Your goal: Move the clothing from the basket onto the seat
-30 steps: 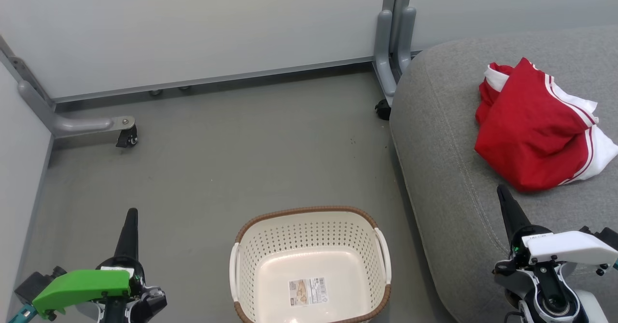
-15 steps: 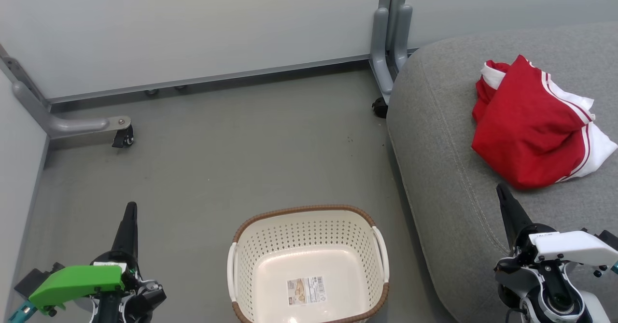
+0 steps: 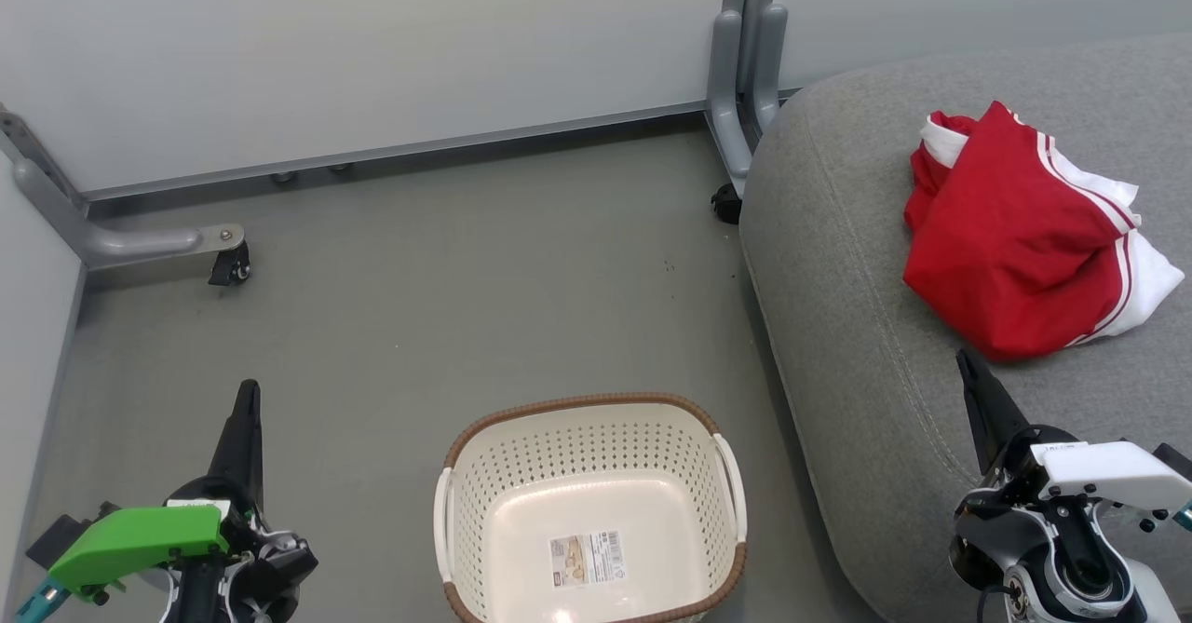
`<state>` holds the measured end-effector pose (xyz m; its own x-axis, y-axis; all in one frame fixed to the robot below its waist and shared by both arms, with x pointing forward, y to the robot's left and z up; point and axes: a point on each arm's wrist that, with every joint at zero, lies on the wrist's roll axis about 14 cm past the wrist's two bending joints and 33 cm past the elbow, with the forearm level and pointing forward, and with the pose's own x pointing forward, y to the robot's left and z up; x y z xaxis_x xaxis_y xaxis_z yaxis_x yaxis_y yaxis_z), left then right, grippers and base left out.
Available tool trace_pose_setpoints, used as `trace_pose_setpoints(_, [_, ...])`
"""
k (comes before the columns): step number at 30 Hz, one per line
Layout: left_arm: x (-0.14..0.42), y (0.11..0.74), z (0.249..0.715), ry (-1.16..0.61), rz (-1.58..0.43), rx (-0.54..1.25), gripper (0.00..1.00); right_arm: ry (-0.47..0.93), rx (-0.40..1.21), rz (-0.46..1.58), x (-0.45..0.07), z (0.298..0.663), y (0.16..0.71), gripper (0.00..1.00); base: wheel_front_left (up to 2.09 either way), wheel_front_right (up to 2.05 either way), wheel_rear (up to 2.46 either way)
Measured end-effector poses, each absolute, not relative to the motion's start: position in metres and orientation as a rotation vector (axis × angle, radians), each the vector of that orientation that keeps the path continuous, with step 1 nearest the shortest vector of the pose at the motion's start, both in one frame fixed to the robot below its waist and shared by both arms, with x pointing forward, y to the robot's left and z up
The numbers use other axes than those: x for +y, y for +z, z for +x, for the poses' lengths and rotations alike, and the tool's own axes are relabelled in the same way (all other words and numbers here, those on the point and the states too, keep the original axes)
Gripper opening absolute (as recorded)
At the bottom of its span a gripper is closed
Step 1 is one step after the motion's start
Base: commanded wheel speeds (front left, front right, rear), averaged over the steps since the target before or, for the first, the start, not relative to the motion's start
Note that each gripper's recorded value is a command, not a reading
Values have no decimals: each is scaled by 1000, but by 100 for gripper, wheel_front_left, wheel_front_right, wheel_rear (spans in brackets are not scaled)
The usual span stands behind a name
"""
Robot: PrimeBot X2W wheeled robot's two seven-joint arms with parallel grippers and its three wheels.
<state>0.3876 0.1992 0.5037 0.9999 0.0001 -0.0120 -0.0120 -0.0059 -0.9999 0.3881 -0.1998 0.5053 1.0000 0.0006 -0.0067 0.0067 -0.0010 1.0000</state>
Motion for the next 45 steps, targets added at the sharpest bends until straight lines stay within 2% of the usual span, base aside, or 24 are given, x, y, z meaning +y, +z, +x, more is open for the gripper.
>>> trace_pose_setpoints(45, [199, 504, 388, 9, -1577, 9, 0, -5, 5, 1572, -200, 388, 505, 0, 0, 0, 0])
